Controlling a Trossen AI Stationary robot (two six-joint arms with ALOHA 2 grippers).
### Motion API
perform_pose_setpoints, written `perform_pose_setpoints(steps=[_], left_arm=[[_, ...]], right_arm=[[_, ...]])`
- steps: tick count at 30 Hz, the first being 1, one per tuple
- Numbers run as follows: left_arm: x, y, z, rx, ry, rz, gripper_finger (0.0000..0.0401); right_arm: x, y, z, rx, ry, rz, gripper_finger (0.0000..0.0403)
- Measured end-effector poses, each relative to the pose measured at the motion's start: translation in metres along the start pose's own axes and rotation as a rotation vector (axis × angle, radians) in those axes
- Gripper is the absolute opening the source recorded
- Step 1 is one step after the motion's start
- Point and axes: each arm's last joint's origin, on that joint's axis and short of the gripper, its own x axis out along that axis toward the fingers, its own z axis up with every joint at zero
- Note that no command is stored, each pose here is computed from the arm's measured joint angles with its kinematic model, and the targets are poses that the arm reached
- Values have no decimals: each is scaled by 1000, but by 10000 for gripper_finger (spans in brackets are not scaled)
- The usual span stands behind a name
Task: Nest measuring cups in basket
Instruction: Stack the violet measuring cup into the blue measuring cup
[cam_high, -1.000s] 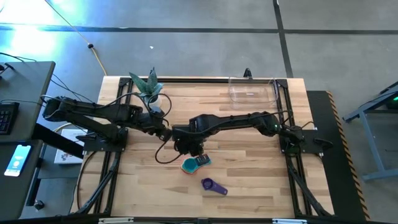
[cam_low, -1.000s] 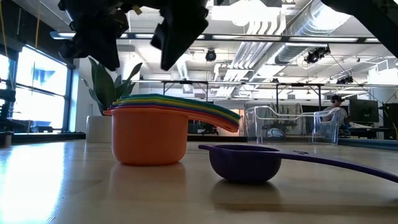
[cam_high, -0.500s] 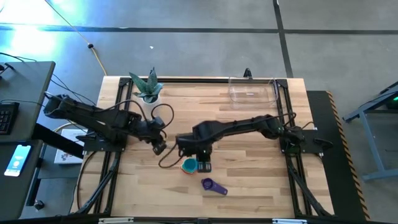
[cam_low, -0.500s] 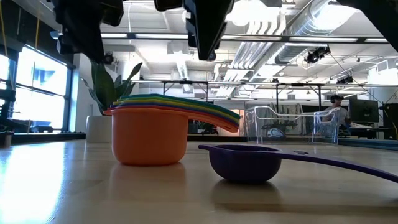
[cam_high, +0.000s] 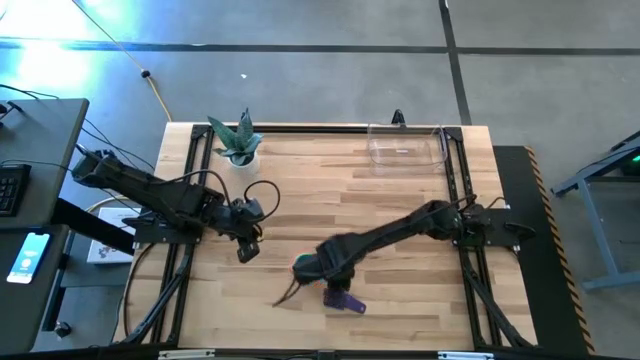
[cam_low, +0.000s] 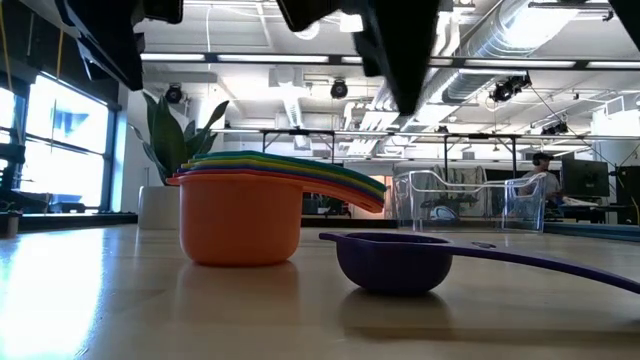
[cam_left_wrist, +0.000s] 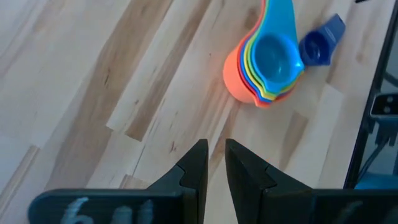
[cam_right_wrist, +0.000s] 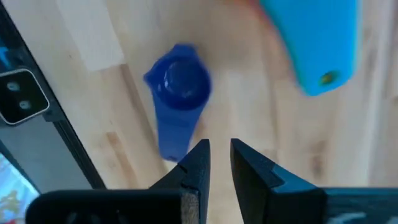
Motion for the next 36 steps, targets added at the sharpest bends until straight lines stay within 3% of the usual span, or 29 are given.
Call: perform_pose_setpoints(steps=[8,18,26,36], left_arm=[[0,-2,-1,24,3,-4,46],[0,-2,-1,29,2,-5,46],[0,-1,-1,26,1,-5,46],[0,-1,-1,-4,-2,-4,46]], right_arm=[[30,24,-10,77,-5,50,55],[51,31,-29,123,12,30,55],[31,7,-54,153,-137,83,55],[35,-20,-75,219,-311,225,55]])
